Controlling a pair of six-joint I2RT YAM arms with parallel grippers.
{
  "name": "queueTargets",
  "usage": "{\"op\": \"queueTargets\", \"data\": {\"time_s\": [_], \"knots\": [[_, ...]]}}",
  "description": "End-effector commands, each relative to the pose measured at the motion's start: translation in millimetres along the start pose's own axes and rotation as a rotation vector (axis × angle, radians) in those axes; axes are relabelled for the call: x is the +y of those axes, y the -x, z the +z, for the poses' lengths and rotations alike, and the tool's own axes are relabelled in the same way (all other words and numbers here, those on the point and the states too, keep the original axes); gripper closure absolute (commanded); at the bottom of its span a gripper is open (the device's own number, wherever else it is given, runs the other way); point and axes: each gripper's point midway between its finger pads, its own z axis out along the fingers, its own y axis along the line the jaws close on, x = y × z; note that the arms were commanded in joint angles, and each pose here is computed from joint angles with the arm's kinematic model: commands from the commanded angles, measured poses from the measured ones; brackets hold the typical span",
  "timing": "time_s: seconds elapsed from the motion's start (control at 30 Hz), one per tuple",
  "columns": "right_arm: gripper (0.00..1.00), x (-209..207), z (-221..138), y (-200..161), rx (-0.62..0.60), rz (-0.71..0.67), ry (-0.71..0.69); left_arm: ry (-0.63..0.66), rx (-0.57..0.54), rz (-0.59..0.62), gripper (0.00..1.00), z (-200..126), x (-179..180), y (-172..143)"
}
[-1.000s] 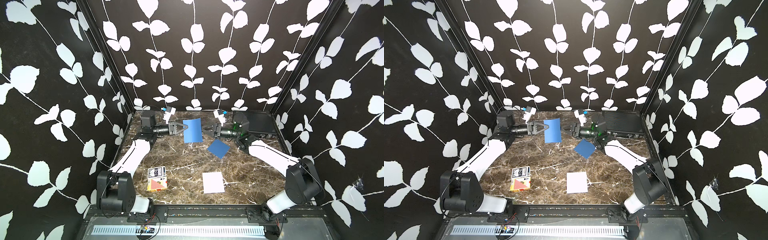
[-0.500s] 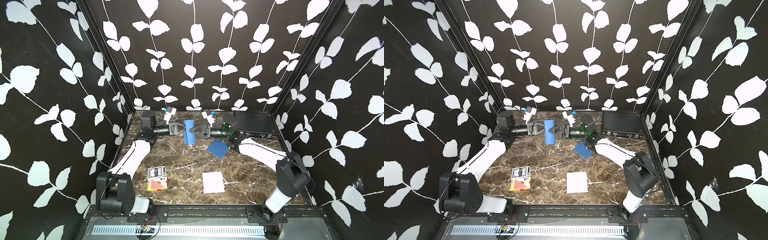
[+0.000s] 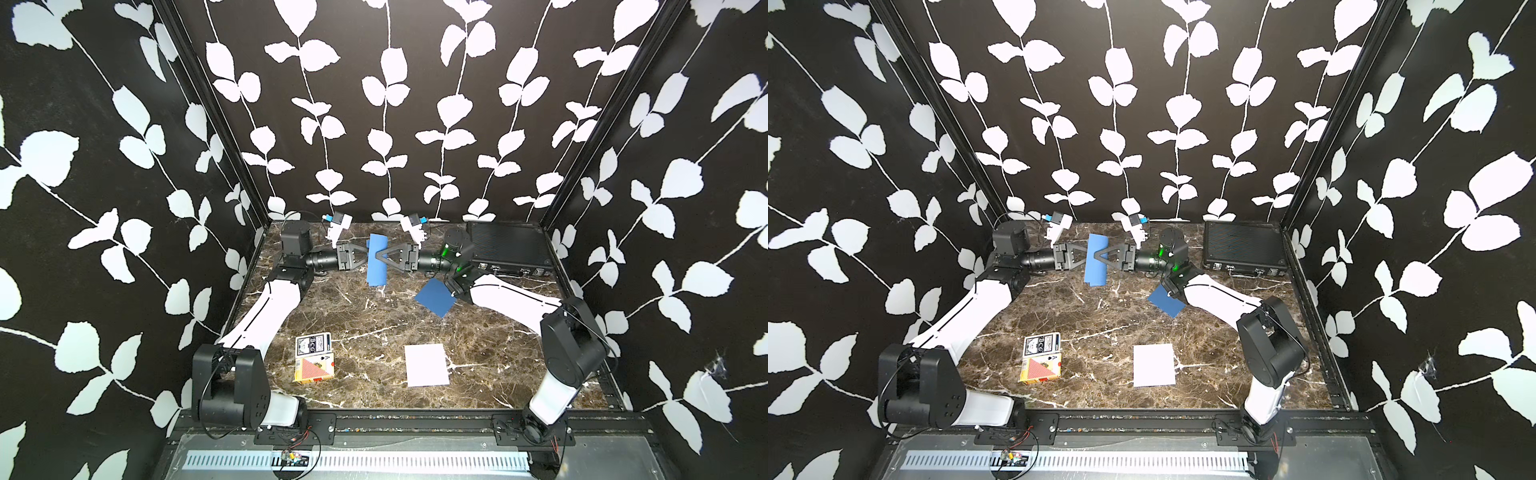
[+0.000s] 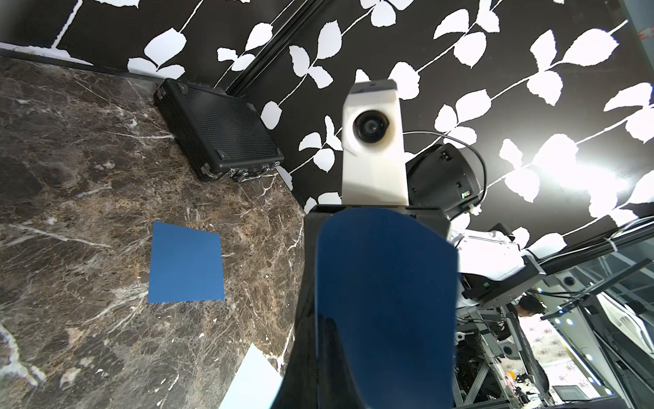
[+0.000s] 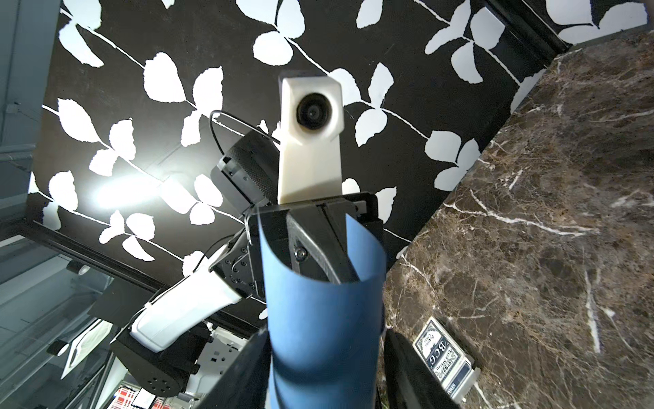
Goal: Fold the square paper along the opposite sides
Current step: Fold the paper.
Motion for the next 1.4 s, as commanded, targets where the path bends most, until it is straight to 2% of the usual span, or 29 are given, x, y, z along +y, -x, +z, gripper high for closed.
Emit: {"op": "queueTargets", "data": {"time_s": [0.0, 0.17, 0.33, 0.5, 1.0, 1.37], "knots": [[0.50, 25, 7, 12, -0.008, -0.079, 0.083, -0.036, 0.001, 0.056, 1.00, -2, -19, 1], [0.57, 27, 7, 11, 0.000, -0.081, 0.091, -0.038, 0.002, 0.060, 1.00, -2, -20, 1], [0.70, 26, 8, 9, 0.016, -0.074, 0.092, -0.037, 0.002, 0.060, 1.00, -2, -20, 1], [0.78, 24, 8, 7, 0.024, -0.069, 0.091, -0.037, 0.002, 0.062, 1.00, -2, -20, 0], [0.86, 32, 9, 7, 0.056, -0.085, 0.106, -0.032, 0.007, 0.060, 1.00, -2, -19, -1], [0.78, 35, 8, 4, 0.074, -0.091, 0.111, -0.027, 0.006, 0.061, 1.00, -3, -19, -2]]}}
